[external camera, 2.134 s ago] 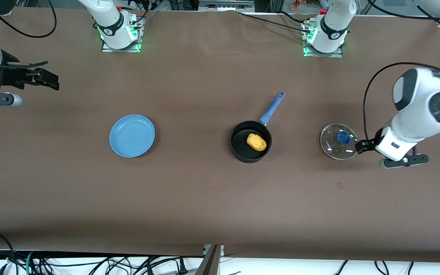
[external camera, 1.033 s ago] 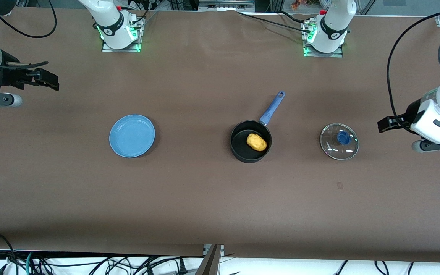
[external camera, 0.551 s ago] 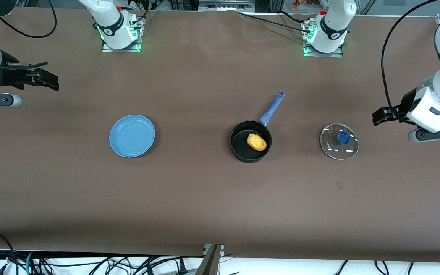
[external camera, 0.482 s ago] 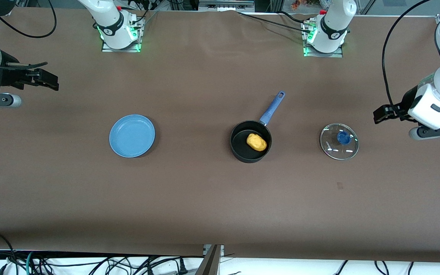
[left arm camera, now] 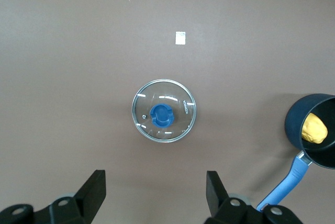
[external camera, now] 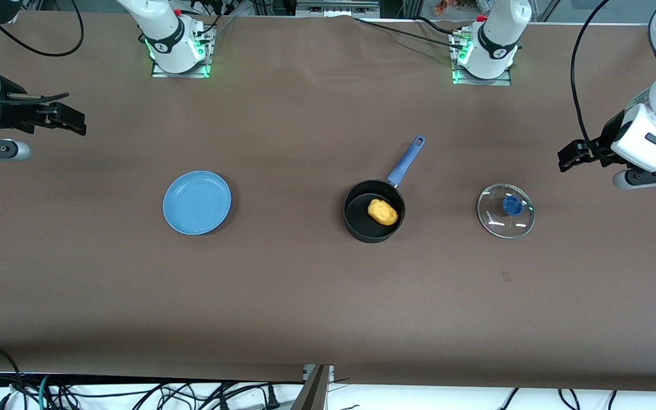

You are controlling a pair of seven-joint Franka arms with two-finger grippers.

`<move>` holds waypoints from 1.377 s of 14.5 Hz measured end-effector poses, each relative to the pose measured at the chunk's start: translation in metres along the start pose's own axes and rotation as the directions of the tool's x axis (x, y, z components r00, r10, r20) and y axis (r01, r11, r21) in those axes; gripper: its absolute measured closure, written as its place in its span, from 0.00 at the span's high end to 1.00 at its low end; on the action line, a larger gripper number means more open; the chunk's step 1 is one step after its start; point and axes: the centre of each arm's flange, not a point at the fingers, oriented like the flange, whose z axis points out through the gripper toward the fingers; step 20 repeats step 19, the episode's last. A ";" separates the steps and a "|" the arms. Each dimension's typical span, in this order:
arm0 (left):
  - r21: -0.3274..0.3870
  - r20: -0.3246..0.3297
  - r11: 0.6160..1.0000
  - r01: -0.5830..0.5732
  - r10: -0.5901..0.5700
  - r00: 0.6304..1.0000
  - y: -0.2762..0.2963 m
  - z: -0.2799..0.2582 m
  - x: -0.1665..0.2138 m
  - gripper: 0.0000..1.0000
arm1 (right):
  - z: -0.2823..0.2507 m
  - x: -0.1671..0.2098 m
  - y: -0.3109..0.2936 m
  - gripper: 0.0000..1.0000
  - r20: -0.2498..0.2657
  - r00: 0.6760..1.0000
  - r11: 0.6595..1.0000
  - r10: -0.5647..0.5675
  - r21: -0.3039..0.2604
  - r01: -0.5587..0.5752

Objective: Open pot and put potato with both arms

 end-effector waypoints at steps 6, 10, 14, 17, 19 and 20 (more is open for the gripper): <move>-0.009 -0.045 1.000 0.007 -0.007 0.999 -0.007 -0.074 -0.017 0.89 | 0.000 0.000 0.000 1.00 0.000 1.000 1.000 -0.002 0.000 0.002; -0.010 -0.049 1.000 0.004 -0.004 0.999 -0.007 -0.087 -0.021 0.93 | 0.000 0.000 0.000 1.00 0.000 1.000 1.000 -0.002 0.000 0.002; -0.001 0.013 0.999 -0.046 0.046 0.999 0.002 -0.056 -0.007 0.91 | 0.000 0.000 0.001 1.00 0.000 1.000 1.000 -0.002 0.000 0.002; -0.012 0.042 0.996 -0.084 0.085 0.995 0.005 -0.017 0.020 0.89 | 0.000 0.000 0.001 1.00 0.000 1.000 1.000 -0.002 0.000 0.002; -0.015 0.034 0.996 -0.086 0.087 0.996 0.001 -0.001 0.033 0.90 | 0.000 0.000 0.001 1.00 0.000 1.000 1.000 -0.002 0.000 0.002; -0.015 0.034 0.996 -0.086 0.087 0.996 0.001 -0.001 0.033 0.90 | 0.000 0.000 0.001 1.00 0.000 1.000 1.000 -0.002 0.000 0.002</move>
